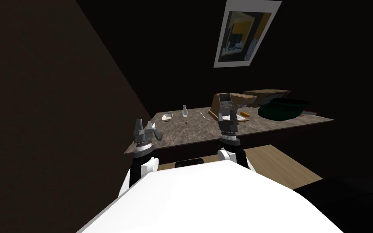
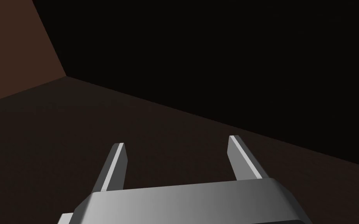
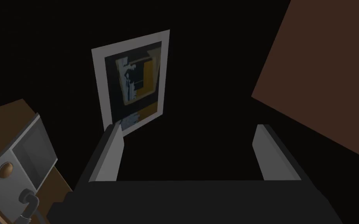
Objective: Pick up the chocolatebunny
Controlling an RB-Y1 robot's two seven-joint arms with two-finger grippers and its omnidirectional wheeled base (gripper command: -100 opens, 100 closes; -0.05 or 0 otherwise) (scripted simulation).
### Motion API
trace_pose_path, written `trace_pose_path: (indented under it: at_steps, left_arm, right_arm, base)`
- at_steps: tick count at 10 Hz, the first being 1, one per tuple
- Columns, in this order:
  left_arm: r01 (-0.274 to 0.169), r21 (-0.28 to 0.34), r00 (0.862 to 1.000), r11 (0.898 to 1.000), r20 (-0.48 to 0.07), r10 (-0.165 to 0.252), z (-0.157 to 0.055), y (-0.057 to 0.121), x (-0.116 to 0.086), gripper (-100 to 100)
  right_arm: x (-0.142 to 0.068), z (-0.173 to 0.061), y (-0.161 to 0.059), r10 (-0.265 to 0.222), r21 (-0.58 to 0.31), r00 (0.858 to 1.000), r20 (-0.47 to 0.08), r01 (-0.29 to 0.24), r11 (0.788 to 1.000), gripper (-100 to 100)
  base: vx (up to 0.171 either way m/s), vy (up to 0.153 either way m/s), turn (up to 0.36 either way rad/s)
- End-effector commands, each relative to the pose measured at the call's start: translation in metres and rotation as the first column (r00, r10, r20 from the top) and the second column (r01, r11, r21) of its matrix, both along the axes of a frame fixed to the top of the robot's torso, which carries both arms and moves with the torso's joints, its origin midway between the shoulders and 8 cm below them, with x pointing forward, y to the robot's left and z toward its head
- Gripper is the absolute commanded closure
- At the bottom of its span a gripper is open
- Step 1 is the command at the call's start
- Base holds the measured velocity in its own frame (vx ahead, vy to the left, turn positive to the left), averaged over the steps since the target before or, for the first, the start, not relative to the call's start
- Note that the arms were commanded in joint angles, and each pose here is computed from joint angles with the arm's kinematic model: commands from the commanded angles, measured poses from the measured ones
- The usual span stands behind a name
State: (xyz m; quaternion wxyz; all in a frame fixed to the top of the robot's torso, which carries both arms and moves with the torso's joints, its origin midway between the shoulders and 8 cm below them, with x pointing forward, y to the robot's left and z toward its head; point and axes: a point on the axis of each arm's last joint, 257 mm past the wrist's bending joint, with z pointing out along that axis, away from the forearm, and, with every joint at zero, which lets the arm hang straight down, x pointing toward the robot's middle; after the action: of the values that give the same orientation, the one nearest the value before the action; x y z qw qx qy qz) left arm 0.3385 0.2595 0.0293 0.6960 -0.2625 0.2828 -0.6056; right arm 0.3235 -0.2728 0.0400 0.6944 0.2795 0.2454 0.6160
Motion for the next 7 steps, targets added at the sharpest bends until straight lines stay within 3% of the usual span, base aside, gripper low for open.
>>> trace_pose_path:
  at_steps: [1, 7]
  left_arm:
    - [0.0, 0.0, 1.0, 1.0, 0.0, 0.0, 0.0, 0.0, 0.0, 0]
    - [0.0, 0.0, 1.0, 1.0, 0.0, 0.0, 0.0, 0.0, 0.0, 0]
  right_arm:
    - [0.006, -0.006, 0.008, 0.031, -0.041, 0.999, -0.023, -0.032, 0.999, -100]
    - [0.033, -0.04, 0.031, 0.12, -0.194, 0.983, -0.136, -0.146, 0.97, -100]
  base:
    - [-0.028, 0.021, 0.061]
    - [-0.061, 0.053, 0.077]
